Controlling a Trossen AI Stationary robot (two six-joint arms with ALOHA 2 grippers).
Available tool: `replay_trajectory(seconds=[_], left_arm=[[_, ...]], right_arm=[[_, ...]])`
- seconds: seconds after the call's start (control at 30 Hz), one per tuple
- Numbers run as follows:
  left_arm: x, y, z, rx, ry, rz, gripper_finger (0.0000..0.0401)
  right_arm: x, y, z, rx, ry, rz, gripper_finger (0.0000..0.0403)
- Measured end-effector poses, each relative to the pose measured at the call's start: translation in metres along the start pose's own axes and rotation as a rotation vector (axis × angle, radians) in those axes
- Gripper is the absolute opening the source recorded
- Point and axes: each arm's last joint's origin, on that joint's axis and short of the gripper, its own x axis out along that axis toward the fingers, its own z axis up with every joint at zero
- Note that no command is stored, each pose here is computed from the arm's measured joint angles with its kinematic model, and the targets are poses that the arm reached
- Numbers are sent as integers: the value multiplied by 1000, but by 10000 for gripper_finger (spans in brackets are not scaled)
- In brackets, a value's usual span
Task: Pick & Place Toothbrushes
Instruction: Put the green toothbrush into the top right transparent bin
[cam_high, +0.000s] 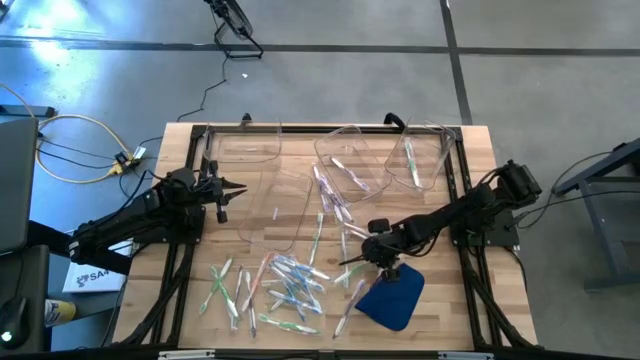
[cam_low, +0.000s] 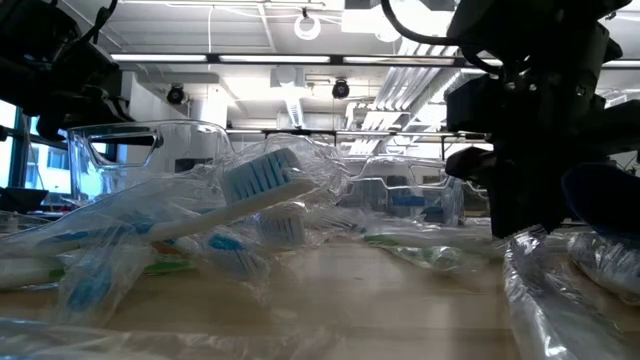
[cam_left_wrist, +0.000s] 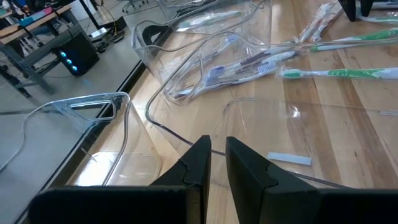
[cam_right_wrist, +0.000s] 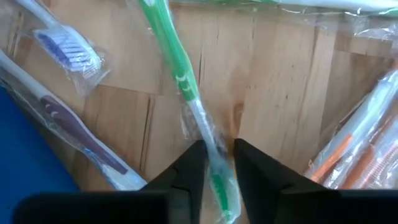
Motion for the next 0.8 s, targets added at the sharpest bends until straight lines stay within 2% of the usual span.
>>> replay_trajectory(seconds=[0.17,0.47,0.6,0.8], left_arm=[[0,0,0,0,0,0,46],[0,0,0,0,0,0,46],[0,0,0,0,0,0,46],[0,0,0,0,0,0,46]], right_arm=[[0,0,1,1,-5,9,13],[-4,-2,3,13,-27,35,5],[-17,-6,7,22,-59,68,3],[-46,-14,16,22,-183,69,1]])
